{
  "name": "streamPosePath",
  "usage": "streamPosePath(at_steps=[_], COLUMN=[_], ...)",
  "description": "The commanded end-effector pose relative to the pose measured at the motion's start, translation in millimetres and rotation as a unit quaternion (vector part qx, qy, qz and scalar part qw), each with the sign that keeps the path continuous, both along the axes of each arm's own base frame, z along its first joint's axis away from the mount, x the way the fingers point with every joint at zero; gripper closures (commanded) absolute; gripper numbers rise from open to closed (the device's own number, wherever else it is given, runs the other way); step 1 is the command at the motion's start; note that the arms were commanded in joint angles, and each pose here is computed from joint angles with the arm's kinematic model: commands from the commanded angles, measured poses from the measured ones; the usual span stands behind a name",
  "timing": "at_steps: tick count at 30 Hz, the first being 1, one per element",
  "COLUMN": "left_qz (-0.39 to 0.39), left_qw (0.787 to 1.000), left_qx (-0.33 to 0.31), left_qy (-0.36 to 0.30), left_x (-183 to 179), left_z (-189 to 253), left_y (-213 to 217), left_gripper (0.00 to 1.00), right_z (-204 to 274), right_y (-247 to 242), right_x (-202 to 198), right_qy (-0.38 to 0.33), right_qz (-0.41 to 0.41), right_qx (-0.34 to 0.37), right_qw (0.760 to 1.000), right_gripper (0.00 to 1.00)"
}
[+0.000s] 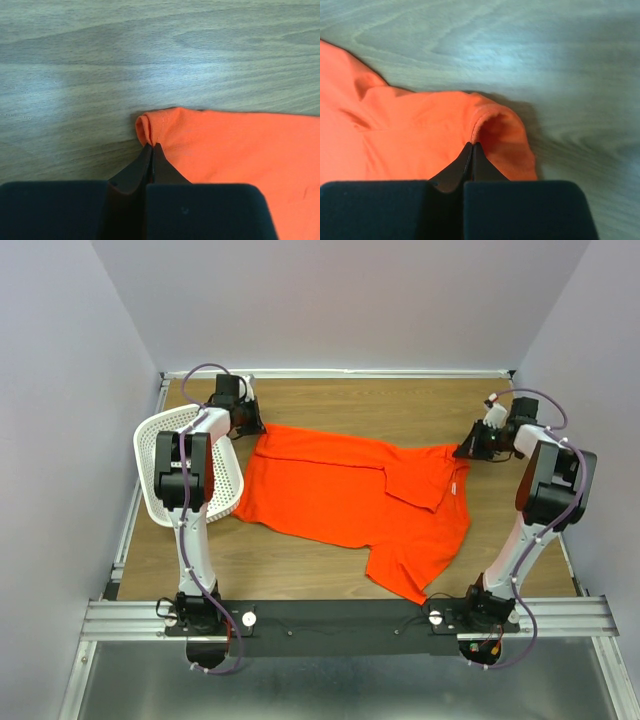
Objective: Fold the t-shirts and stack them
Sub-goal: Fold the tshirt
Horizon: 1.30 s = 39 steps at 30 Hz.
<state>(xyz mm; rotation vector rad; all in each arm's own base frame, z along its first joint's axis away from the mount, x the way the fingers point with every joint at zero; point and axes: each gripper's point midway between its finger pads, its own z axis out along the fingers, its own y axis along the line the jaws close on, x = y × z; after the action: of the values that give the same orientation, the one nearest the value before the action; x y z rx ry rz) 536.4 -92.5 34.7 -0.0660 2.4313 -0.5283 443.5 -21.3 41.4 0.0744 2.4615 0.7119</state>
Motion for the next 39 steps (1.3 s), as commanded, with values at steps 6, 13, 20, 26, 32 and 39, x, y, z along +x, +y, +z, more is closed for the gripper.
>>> streamPosePath(at_steps=[6,13,20,26,32,39], left_qz=[0.012,0.015,0.008,0.001,-0.002,-0.008], left_qw=[1.0,1.0,1.0,0.999,1.0,0.999], left_qx=[-0.008,-0.014,-0.024,-0.03,-0.029,-0.031], left_qy=[-0.001,-0.004,-0.008,-0.012,-0.008,-0.007], left_x=[7,9,12,16,14,13], left_z=[2,5,6,9,6,6], left_y=[9,11,8,5,4,3], left_gripper=[1.0,1.0,1.0,1.0,1.0,1.0], right_z=[11,11,3,27,39,22], right_y=[-26,-33,-33,-43,-49,-43], right_x=[-28,-37,-44,-40,-12,7], right_qy=[-0.011,-0.011,-0.006,-0.044,-0.061,-0.037], right_qz=[-0.024,-0.033,-0.02,-0.017,-0.024,-0.025], right_qx=[-0.016,-0.009,-0.011,-0.042,-0.026,0.035], right_qw=[1.0,0.999,1.0,0.998,0.998,0.998], right_gripper=[0.99,0.99,0.84,0.56,0.38,0.44])
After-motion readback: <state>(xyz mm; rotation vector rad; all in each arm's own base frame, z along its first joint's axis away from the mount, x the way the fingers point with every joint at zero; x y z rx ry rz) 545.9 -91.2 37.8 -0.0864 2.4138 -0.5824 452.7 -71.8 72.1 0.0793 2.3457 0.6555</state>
